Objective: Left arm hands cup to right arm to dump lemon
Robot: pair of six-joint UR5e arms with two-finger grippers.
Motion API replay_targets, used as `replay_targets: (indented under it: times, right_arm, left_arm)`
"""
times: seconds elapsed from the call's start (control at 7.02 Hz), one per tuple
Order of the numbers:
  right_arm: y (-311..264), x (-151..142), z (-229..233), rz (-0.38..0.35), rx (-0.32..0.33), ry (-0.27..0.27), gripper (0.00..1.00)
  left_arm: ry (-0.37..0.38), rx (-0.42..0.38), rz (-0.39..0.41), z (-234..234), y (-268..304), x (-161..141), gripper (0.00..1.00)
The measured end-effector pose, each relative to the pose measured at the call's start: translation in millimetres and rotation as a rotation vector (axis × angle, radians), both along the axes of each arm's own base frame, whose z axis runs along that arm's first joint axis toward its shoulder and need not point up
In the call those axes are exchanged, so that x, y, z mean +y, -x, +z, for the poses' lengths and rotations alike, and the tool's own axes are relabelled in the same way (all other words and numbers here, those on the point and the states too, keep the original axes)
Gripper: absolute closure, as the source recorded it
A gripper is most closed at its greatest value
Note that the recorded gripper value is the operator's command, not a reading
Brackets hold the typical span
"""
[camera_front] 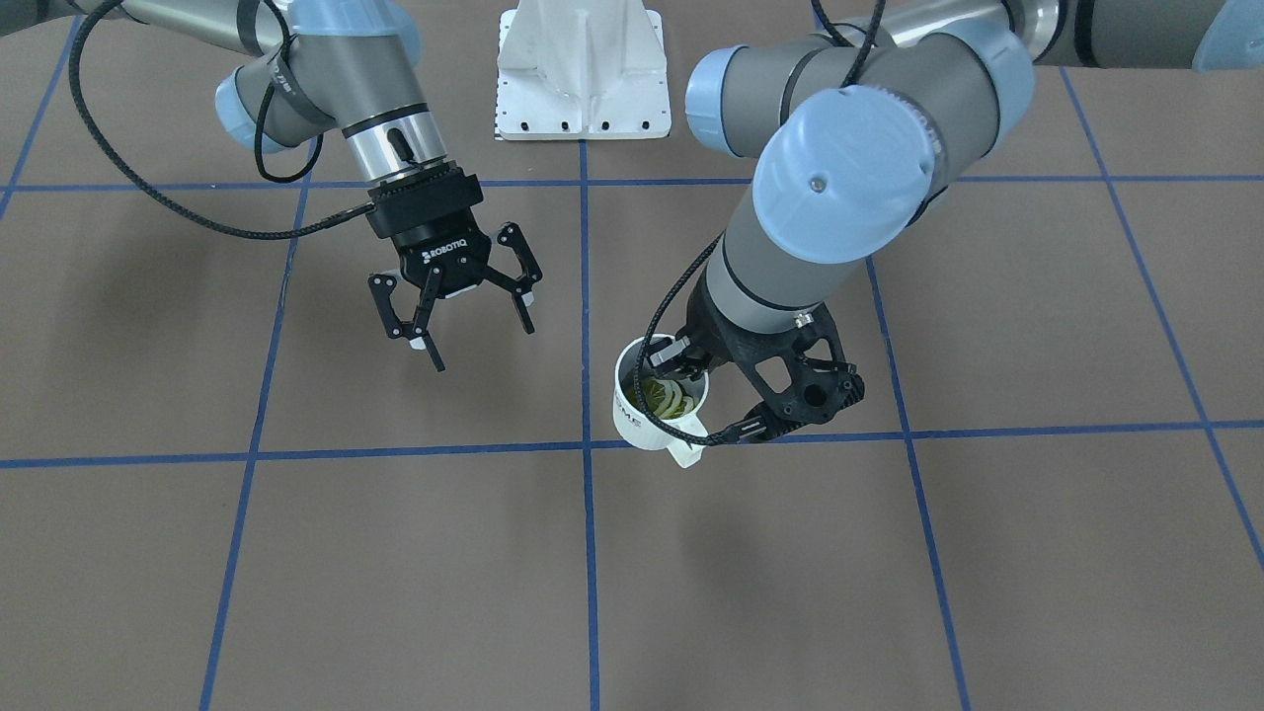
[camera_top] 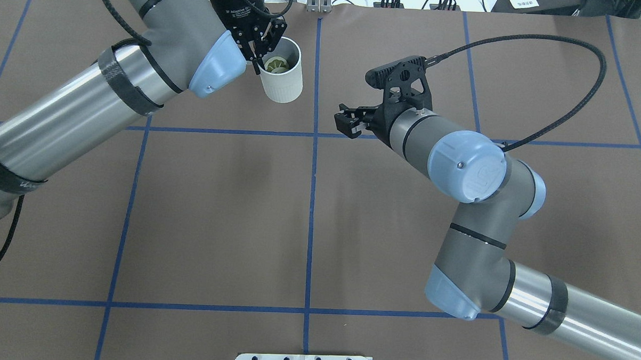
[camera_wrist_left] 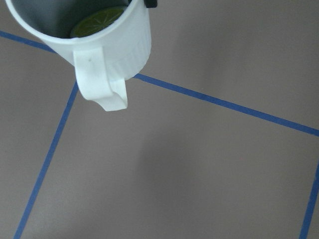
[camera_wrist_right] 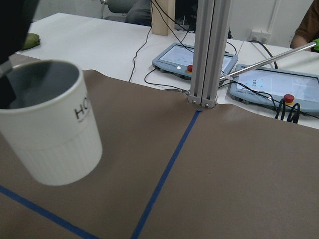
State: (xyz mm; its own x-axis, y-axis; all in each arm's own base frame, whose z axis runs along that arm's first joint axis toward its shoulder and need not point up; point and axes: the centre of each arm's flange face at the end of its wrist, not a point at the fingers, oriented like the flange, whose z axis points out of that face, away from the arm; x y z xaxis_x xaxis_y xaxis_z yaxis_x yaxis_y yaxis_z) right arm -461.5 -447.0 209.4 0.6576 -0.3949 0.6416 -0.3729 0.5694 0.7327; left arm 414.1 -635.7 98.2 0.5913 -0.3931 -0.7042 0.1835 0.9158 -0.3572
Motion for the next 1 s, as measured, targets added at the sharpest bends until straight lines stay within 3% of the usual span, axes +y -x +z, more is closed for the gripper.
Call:
replay_targets:
  times: [0.43, 1.0]
  right_arm:
    - [22, 26, -6, 0.042, -0.077, -0.066, 0.05]
    - [38, 36, 0, 0.132, -0.053, -0.084, 0.05]
  left_arm:
    - [0.059, -0.008, -0.033, -25, -17, -7, 1.0]
    - [0.046, 0.014, -0.033, -52, -28, 10, 1.0]
